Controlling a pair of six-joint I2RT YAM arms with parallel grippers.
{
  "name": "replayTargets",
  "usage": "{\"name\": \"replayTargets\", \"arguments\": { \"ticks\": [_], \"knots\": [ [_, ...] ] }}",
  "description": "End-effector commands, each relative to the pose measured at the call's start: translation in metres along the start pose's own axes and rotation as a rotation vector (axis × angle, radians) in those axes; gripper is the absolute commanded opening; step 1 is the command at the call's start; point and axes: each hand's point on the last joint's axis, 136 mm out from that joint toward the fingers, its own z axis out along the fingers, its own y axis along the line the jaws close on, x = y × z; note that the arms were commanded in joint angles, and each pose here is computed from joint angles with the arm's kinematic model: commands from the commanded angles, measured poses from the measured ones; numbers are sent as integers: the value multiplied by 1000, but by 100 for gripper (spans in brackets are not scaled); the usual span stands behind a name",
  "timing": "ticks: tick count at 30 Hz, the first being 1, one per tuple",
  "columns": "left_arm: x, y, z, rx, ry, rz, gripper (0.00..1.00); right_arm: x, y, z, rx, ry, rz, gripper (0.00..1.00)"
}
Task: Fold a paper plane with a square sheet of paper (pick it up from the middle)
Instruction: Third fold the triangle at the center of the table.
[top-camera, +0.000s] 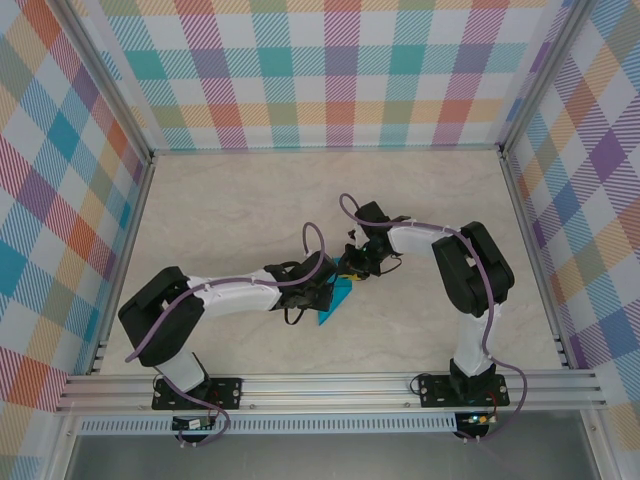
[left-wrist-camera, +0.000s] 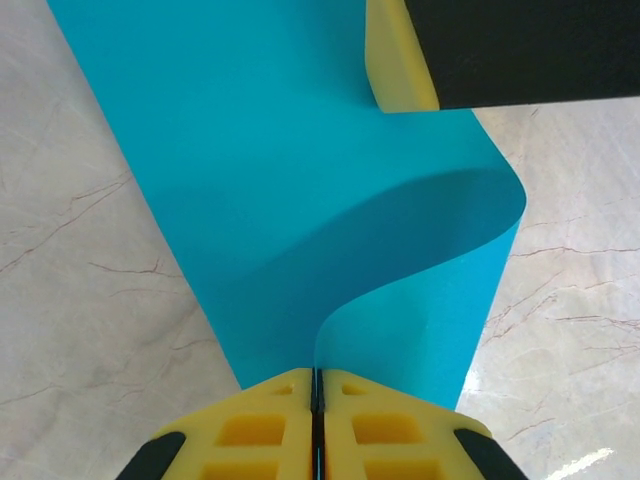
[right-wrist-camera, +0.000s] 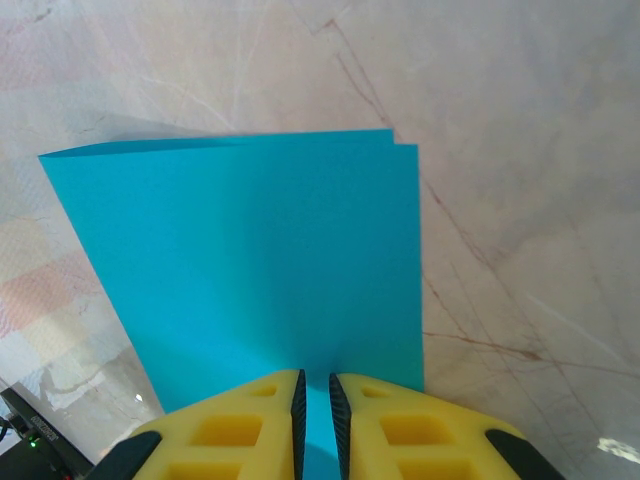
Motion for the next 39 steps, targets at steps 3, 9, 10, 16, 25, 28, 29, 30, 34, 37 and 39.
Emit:
{"name": "replayTargets", "arguments": {
  "ticks": [3, 9, 10, 16, 25, 28, 29, 30, 34, 37, 39],
  "knots": [
    [4, 13, 7, -57, 37, -6, 9, 14, -32, 18, 116, 49, 44, 19],
    [7, 16, 10, -70, 39, -23, 9, 14, -33, 18, 118, 50, 45, 19],
    [7, 16, 10, -71, 37, -24, 9, 14, -33, 18, 119, 50, 45, 19],
    [2, 13, 10, -60, 26, -8, 9, 15, -34, 19, 119, 53, 49, 20],
    [-2, 6, 8, -12, -8, -13, 10, 16, -35, 21, 120, 58, 54, 20],
    [-3, 6, 6, -15, -13, -9, 10, 16, -35, 21, 121, 58, 55, 20],
    [-3, 6, 7, -14, -9, -6, 10, 16, -35, 21, 121, 59, 55, 20],
    [-1, 7, 9, -18, -1, -5, 10, 17, -35, 21, 122, 59, 54, 20],
    [8, 12, 17, -39, 28, -11, 10, 16, -35, 21, 123, 57, 57, 20],
    [15, 19, 22, -65, 48, -23, 10, 16, -35, 21, 123, 59, 56, 20],
    [18, 22, 24, -78, 56, -28, 10, 17, -35, 22, 125, 60, 56, 20]
  ]
}}
